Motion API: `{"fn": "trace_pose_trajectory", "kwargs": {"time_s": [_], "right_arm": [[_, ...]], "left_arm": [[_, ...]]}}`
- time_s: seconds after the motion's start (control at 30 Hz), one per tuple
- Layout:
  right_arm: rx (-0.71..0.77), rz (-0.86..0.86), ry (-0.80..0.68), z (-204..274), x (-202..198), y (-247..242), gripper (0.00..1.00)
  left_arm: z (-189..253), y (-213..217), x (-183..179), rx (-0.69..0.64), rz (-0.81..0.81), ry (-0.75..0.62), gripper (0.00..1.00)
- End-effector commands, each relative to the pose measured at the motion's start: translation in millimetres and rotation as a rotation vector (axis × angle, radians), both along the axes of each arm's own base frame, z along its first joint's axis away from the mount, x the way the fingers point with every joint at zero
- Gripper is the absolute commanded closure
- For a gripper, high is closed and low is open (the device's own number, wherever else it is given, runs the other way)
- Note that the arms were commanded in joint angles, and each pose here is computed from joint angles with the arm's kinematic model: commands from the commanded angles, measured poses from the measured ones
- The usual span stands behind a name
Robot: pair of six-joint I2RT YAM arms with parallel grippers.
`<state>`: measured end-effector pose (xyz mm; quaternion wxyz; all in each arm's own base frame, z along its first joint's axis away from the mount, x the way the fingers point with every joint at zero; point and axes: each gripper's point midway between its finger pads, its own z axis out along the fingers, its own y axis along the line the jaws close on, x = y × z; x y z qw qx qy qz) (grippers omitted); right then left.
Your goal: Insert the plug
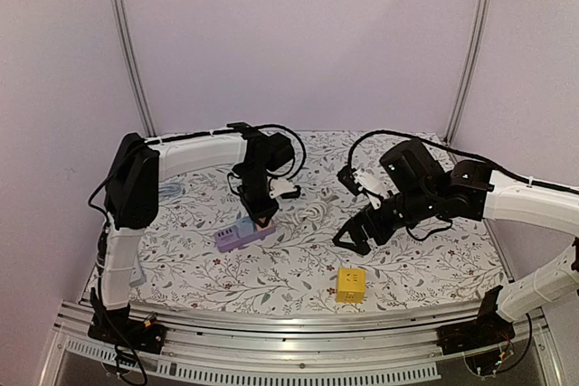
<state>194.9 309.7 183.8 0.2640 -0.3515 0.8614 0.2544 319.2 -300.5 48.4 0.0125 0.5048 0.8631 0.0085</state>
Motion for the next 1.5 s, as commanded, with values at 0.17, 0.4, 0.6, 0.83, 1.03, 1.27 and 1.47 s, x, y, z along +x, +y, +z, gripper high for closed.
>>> {"fn": "trace_pose_trajectory", "kwargs": {"time_s": [0.17, 0.4, 0.6, 0.83, 1.03, 1.27, 1.47], "right_arm": [[0.005, 0.016, -0.012, 4, 5, 6, 0.01], [-0.003, 0.023, -0.029, 7, 9, 10, 0.01], [-0.008, 0.018, -0.049, 10, 14, 11, 0.01], [0.003, 0.019, -0.073, 14, 21, 18, 0.01], [-0.012, 0.0, -0.087, 10, 29, 21, 0.01], [-0.026, 0.015, -0.079, 1, 30, 25, 0.01], [-0.032, 0.04, -0.065, -4, 28, 28, 0.01]], "left_arm": [[-11, -4, -7, -0.035, 0.009, -0.014, 0.8], [30, -28, 5, -0.199, 0.029, -0.099, 0.01], [94, -34, 21, -0.328, 0.07, -0.227, 0.01], [168, 4, 51, -0.436, 0.302, -0.473, 0.01], [191, 131, 71, -0.353, 0.867, -0.744, 0.01], [107, 245, 41, -0.254, 1.318, -0.413, 0.01], [112, 295, 6, -0.131, 1.424, -0.557, 0.01]]}}
